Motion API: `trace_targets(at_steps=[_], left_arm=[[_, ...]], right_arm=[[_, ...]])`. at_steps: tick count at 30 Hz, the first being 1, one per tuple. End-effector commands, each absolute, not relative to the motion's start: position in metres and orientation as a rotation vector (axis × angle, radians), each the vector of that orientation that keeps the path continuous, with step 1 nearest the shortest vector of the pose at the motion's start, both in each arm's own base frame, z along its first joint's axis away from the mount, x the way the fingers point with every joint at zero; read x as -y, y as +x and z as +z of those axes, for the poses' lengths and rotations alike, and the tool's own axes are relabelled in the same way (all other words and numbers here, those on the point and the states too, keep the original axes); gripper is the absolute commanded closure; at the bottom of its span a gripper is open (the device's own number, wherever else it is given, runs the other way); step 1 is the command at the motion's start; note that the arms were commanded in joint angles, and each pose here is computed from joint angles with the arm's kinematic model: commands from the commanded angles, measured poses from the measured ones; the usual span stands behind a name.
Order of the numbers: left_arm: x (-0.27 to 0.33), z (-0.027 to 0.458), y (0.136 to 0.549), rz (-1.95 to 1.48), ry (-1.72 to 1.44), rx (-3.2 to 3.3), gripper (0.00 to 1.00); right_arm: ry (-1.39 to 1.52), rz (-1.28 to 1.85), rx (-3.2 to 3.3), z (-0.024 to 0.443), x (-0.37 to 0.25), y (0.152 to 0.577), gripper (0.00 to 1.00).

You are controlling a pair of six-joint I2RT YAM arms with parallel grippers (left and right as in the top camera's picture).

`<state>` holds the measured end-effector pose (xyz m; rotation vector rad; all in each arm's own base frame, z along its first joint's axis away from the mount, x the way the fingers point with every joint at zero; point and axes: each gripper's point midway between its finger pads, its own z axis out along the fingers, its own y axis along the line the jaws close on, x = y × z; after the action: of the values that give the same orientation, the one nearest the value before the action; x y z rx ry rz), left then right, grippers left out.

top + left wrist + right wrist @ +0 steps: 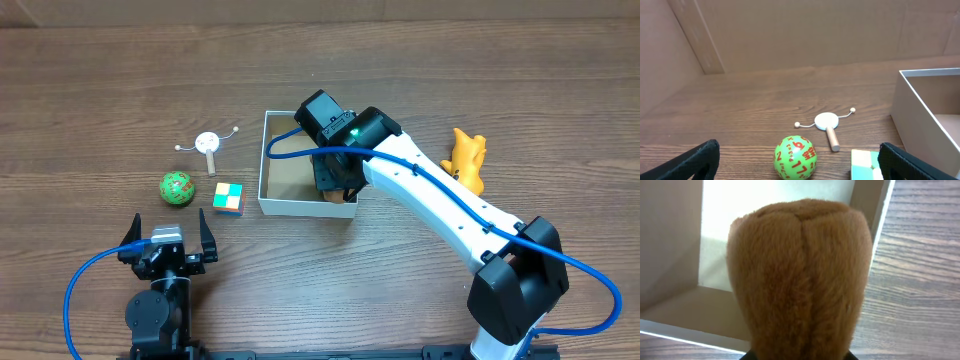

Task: Pack container
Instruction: 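Lift the hamster and carry it left into the white box, then open the right gripper to release the hamster and withdraw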

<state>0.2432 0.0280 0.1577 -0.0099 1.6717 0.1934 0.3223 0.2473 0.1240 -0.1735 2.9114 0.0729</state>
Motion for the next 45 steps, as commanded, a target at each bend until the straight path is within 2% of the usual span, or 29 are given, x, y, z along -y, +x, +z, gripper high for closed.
trace_targets(at_steps=[1,7,13,24,39,41,43,45], left_arm=[[-0.025,0.156,0.244,0.194,0.019,-1.671,0.00],[-0.025,0.156,0.244,0.194,0.019,-1.671,0.00],[-0.025,0.156,0.244,0.194,0.019,-1.671,0.00],[-0.025,0.156,0.244,0.194,0.019,-1.671,0.00],[-0.025,0.156,0.244,0.194,0.019,-1.671,0.00],[-0.025,0.156,0.244,0.194,0.019,-1.671,0.00],[-0.025,0.156,0.244,0.194,0.019,-1.671,0.00],[-0.025,0.156,0.244,0.194,0.019,-1.671,0.00]], right_arm=[[-0.149,0.086,-2.874,0.129,-0.247,0.329,0.80],[-0.136,0.138,-2.793,0.135,-0.258,0.347,0.80],[-0.115,0.058,-2.751,0.136,-0.249,0.355,0.82],[-0.110,0.084,-2.726,0.094,-0.251,0.357,0.81],[-0.091,-0.007,-2.694,0.094,-0.239,0.362,0.86],[-0.090,-0.028,-2.693,0.094,-0.236,0.362,0.83],[-0.091,-0.030,-2.696,0.093,-0.236,0.362,0.70],[-0.092,-0.033,-2.699,0.093,-0.235,0.361,0.60]])
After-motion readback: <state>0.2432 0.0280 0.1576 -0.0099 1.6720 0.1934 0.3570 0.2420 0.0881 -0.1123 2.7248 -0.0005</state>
